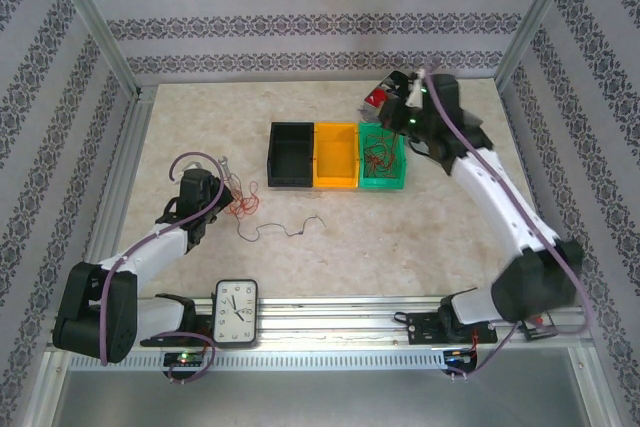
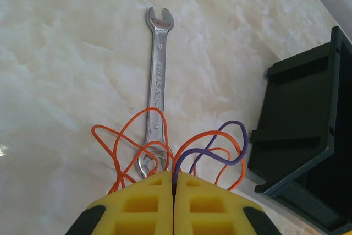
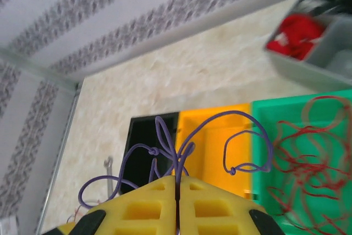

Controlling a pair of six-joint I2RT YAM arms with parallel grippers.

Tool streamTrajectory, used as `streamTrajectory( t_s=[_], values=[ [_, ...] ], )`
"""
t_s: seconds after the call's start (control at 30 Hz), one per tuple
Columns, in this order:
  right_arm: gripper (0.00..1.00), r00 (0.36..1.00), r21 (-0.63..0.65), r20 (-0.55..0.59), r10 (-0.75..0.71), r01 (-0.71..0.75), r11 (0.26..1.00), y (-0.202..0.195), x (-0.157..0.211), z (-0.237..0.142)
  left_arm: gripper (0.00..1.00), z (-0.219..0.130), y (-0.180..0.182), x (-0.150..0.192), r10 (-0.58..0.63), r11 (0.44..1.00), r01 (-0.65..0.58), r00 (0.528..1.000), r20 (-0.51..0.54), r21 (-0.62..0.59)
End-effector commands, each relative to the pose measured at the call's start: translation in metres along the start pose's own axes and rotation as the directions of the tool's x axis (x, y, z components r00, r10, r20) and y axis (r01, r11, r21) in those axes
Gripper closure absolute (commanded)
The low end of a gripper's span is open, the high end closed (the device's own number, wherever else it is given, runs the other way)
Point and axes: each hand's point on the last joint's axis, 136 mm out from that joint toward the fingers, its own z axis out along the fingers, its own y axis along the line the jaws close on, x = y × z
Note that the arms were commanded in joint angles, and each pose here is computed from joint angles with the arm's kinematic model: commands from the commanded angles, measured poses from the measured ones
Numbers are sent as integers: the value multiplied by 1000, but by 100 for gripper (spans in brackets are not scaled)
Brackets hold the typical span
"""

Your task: Untangle the cables

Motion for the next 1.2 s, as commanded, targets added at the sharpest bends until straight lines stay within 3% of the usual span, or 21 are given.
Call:
streamTrajectory(
  t_s=[0.0, 0.2, 0.27, 0.37, 0.5, 0.57, 0.7, 0.77, 0.83, 0.93, 1.07, 1.17],
  values=[
    [91, 988, -92, -146, -44, 31, 995, 20, 25, 30, 100, -4, -13, -9, 2, 999, -4, 999, 35, 46],
    [88, 967, -57, -256, -15, 0, 998, 4, 51, 87, 100, -5, -15, -5, -2, 998, 1, 1000, 24, 65],
    [80, 964, -17, -265, -11, 6, 1000, -4, 55, 99, 100, -5, -15, -5, 0, 998, -1, 1000, 23, 66],
    [66, 965, 28, -261, -39, 48, 998, -8, 60, 103, 100, -7, -14, -6, 0, 998, -2, 1000, 28, 59],
    [64, 948, 3, -284, -145, 152, 988, 10, 78, 95, 100, -6, -13, -4, 6, 998, -7, 1000, 21, 56],
    [64, 913, -105, -339, -226, 202, 974, 34, 107, 89, 100, -5, -13, -3, 6, 998, -6, 1000, 15, 56],
    [62, 789, -304, -484, -378, 253, 918, 70, 186, 76, 100, -4, -11, -1, -4, 999, 4, 1000, 10, 49],
    [62, 759, -335, -510, -406, 260, 906, 74, 202, 73, 100, -3, -9, -1, -6, 999, 6, 1000, 10, 44],
    [60, 683, -395, -556, -473, 283, 874, 82, 237, 67, 100, -3, -10, -1, -7, 999, 7, 1000, 11, 45],
    [53, 461, -498, -593, -660, 434, 751, 86, 305, 58, 100, -3, -11, -3, -3, 999, 2, 1000, 10, 43],
    [50, 309, -540, -599, -738, 525, 658, 81, 331, 60, 100, -3, -10, -2, 4, 999, -4, 1000, 5, 33],
    [49, 237, -547, -587, -774, 589, 595, 77, 341, 69, 100, -3, -10, -2, 3, 1000, -3, 1000, 3, 31]
  ],
)
